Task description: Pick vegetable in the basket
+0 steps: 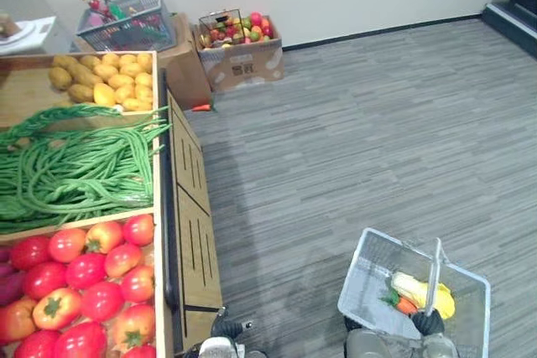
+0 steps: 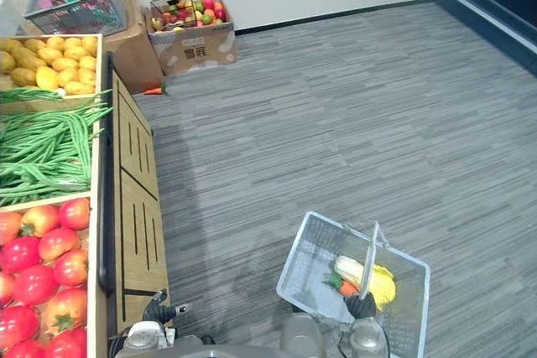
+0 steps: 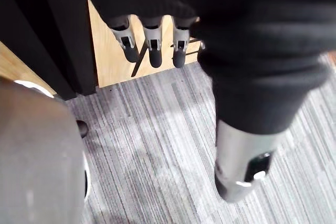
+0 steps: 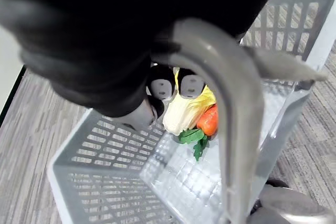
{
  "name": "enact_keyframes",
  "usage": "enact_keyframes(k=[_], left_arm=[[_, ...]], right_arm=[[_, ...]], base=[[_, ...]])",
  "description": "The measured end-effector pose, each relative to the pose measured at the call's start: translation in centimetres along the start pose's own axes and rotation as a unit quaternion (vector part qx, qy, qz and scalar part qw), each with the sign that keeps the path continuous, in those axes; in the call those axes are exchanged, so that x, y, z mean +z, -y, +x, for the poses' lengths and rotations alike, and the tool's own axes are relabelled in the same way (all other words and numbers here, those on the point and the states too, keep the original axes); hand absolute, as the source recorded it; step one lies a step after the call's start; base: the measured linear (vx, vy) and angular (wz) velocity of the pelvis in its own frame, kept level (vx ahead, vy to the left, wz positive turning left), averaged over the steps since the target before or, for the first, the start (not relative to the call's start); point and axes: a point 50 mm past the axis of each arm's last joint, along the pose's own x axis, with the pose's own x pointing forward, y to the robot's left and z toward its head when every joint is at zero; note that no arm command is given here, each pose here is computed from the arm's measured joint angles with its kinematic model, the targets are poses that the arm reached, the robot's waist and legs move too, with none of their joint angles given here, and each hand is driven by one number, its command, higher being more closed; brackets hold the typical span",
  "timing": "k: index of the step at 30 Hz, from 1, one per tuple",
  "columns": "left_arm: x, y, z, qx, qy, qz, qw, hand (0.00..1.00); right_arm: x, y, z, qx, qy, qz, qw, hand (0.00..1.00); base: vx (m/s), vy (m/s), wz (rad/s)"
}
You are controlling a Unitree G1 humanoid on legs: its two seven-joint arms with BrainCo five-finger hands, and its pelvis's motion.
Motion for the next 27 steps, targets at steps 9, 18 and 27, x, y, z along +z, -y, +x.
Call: enact_keyframes(k=[9,18,27], left_arm=[[-1.7,0.2,-0.3,-0.032,-0.033,-0.043,0.998,0.00],[-2.2,0.3,-0.4,-0.029,-0.053,-0.070,0.996,0.00],[-2.6,0.1,-0.5,-0.012,-0.066,-0.078,0.995,0.00]], right_arm=[[-3.0,-0.1,-0.9,0.007,-0.058,-0.007,0.998,1.00],[-3.0,-0.4,-0.8,0.022,-0.057,-0.014,0.998,1.00],[-3.2,-0.6,-0.9,0.030,-0.056,-0.019,0.998,1.00]], base=[[0.03,-0.030,0.16],[0.05,-0.008,0.10],[-0.04,-0.008,0.03]])
